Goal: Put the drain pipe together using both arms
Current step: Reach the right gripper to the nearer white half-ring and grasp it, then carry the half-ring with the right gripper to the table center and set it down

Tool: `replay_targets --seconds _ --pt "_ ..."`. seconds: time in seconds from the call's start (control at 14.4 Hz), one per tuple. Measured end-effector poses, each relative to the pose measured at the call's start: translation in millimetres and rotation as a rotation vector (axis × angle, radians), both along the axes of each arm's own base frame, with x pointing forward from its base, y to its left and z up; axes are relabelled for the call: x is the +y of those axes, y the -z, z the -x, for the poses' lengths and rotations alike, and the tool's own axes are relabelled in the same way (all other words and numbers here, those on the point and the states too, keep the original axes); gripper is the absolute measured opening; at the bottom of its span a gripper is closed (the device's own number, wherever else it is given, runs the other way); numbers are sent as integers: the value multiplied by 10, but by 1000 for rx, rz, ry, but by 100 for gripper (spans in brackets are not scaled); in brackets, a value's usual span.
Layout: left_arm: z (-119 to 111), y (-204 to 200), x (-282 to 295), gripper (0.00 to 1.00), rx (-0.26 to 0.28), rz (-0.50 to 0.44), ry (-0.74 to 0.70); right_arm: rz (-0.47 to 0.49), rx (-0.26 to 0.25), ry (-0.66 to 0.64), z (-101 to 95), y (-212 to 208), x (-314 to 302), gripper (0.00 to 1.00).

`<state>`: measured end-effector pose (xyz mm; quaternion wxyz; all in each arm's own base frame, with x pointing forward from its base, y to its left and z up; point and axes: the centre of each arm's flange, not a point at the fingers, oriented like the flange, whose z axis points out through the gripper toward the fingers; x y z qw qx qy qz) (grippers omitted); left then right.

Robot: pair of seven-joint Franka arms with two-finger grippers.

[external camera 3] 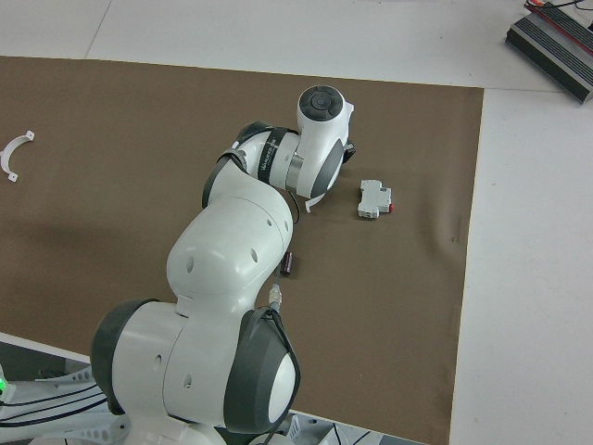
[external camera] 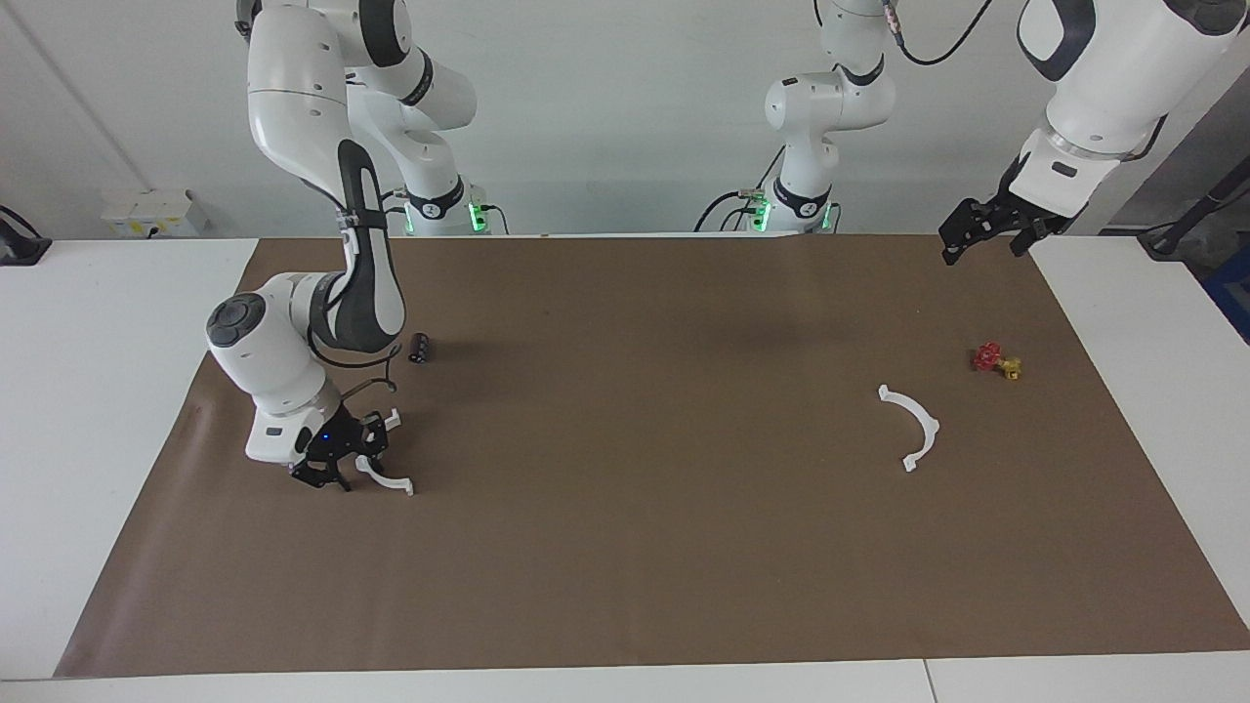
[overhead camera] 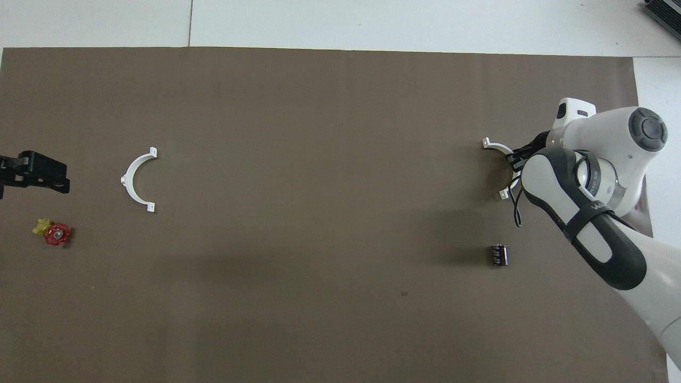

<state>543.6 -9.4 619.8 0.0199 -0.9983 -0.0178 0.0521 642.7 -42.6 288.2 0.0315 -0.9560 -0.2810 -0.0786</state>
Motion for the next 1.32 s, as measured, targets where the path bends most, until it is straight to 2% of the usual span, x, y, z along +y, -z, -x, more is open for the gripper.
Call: replay_targets --seconds 0.21,0.42,0.9,1.32 --pt "-1 -14 -2 100 -7 0 1 -9 13 38 4 -15 6 18" --pt "-5 -19 -5 100 -12 0 2 -32 38 129 -18 -189 121 18" --pt "-3 -30 -9 100 -16 0 3 -24 42 271 -57 -565 1453 18" --pt "-5 -37 -17 100 -20 0 4 -45 16 263 120 -774 2647 18"
